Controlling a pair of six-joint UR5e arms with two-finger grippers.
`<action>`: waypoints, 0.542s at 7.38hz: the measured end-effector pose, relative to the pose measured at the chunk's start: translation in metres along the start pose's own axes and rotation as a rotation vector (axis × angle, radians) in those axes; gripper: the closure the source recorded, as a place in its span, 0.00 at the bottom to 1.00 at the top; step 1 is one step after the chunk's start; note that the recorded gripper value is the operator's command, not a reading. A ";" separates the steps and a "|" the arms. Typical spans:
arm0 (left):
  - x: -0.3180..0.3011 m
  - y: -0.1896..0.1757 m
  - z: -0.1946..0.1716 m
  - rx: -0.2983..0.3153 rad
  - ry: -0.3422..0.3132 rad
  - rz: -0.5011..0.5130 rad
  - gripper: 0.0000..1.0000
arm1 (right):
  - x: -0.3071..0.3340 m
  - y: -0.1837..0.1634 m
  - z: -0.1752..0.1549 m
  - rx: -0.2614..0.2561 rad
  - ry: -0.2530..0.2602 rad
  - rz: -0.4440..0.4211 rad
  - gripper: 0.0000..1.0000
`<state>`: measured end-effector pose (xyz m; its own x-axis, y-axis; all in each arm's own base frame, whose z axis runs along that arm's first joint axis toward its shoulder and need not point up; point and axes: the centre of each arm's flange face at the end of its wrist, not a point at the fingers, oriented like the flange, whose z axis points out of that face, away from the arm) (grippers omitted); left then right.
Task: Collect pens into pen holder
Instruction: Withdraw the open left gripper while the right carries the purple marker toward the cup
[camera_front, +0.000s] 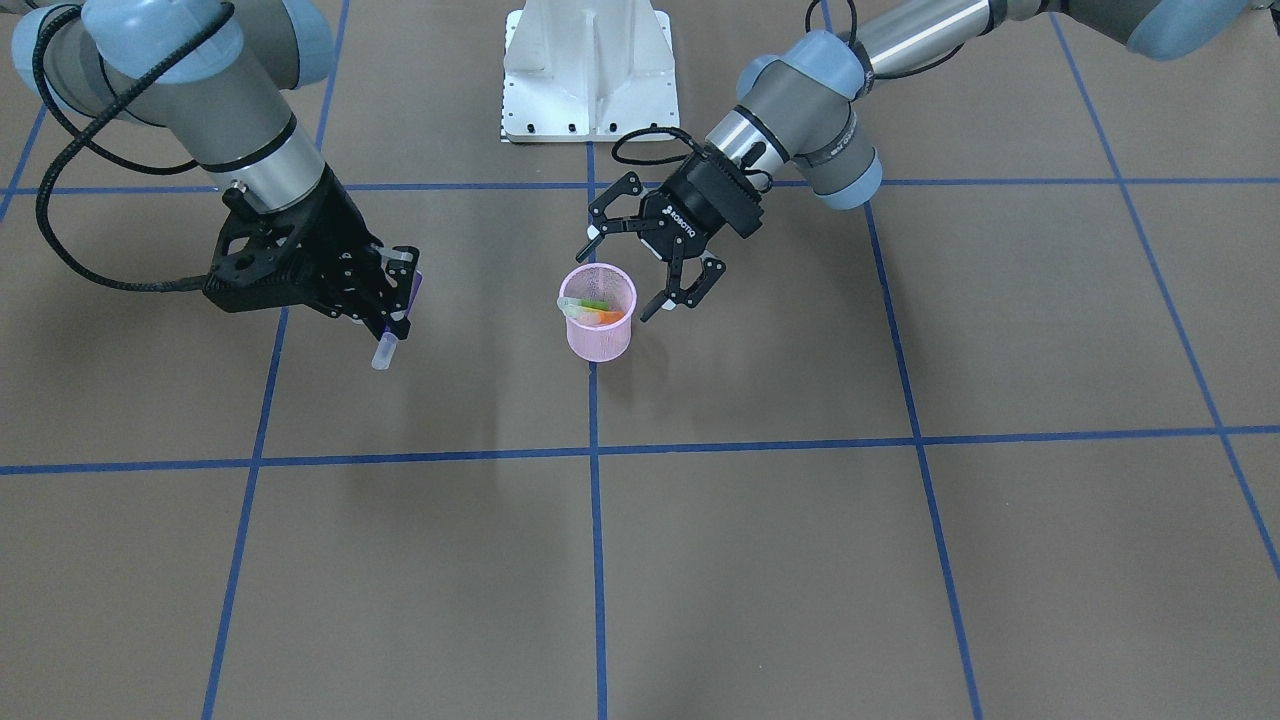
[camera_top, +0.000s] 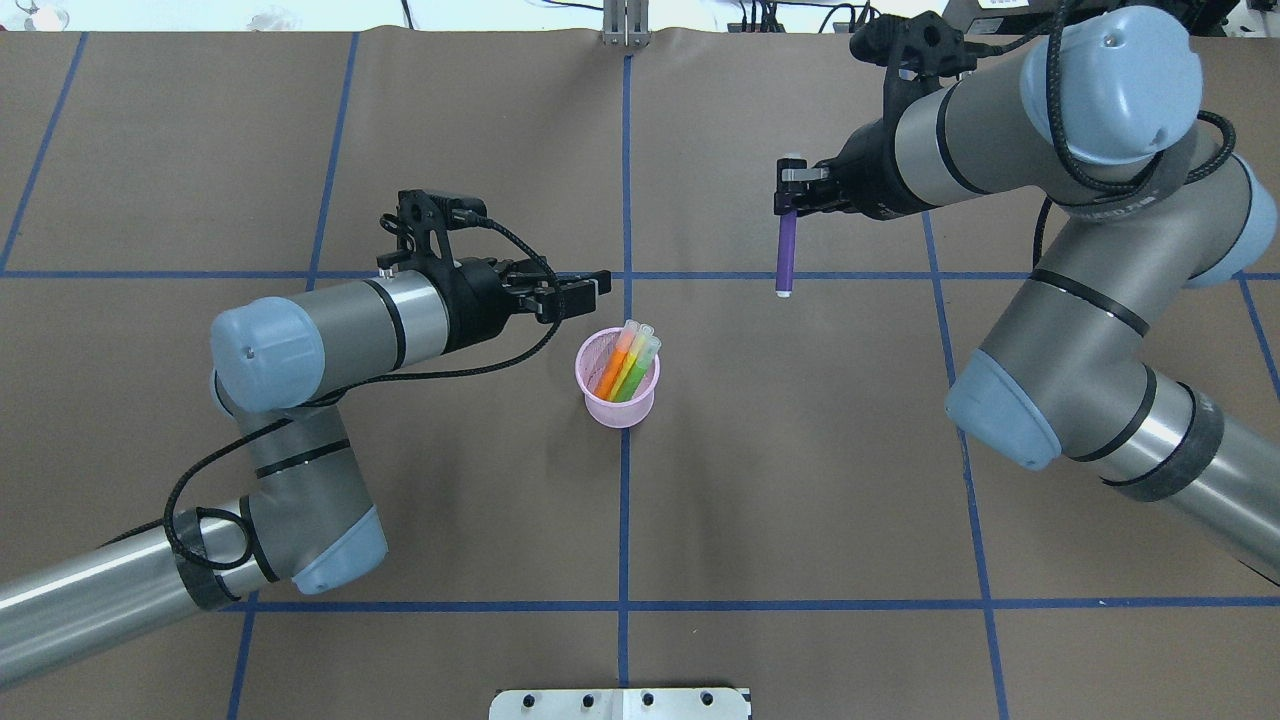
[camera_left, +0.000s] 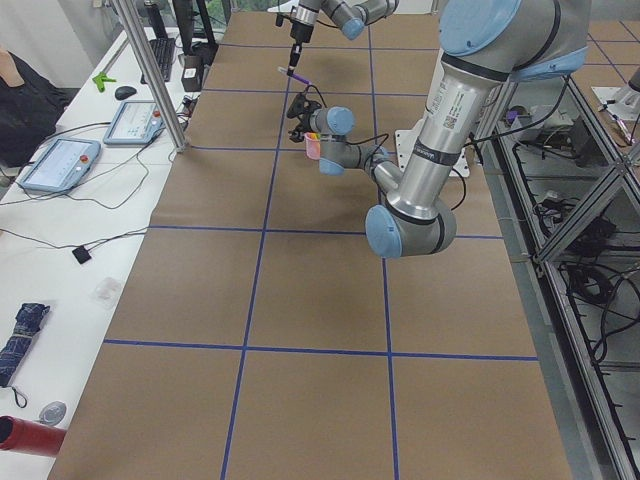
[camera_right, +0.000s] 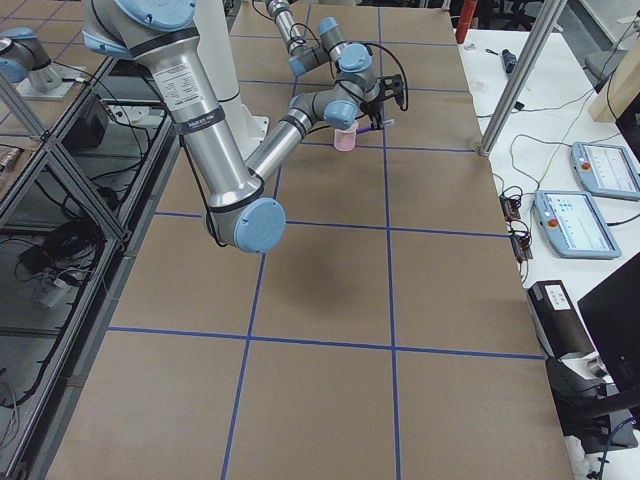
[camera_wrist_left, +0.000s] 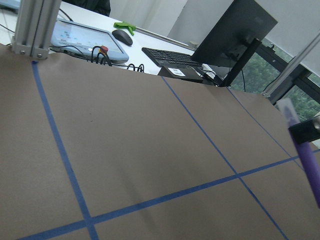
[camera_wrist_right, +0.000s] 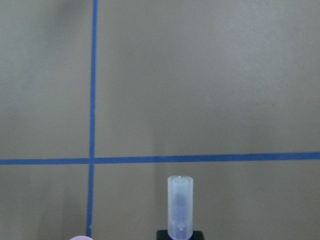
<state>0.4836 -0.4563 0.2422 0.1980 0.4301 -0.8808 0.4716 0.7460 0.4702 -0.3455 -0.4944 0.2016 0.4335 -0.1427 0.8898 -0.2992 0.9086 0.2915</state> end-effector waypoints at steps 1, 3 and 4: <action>-0.024 -0.024 -0.004 -0.083 -0.057 -0.019 0.01 | -0.007 -0.002 -0.005 0.073 -0.043 -0.035 1.00; -0.079 -0.087 -0.028 -0.288 -0.189 -0.110 0.01 | -0.028 0.014 -0.005 0.190 -0.154 -0.096 1.00; -0.105 -0.121 -0.050 -0.365 -0.247 -0.180 0.01 | -0.041 0.029 0.001 0.231 -0.193 -0.114 1.00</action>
<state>0.3629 -0.5664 0.2805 0.3599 0.1764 -0.9162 0.1934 0.9465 0.2582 -0.3724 -0.4629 0.1738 0.3130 -0.3304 0.8904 -0.4525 0.7724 0.4457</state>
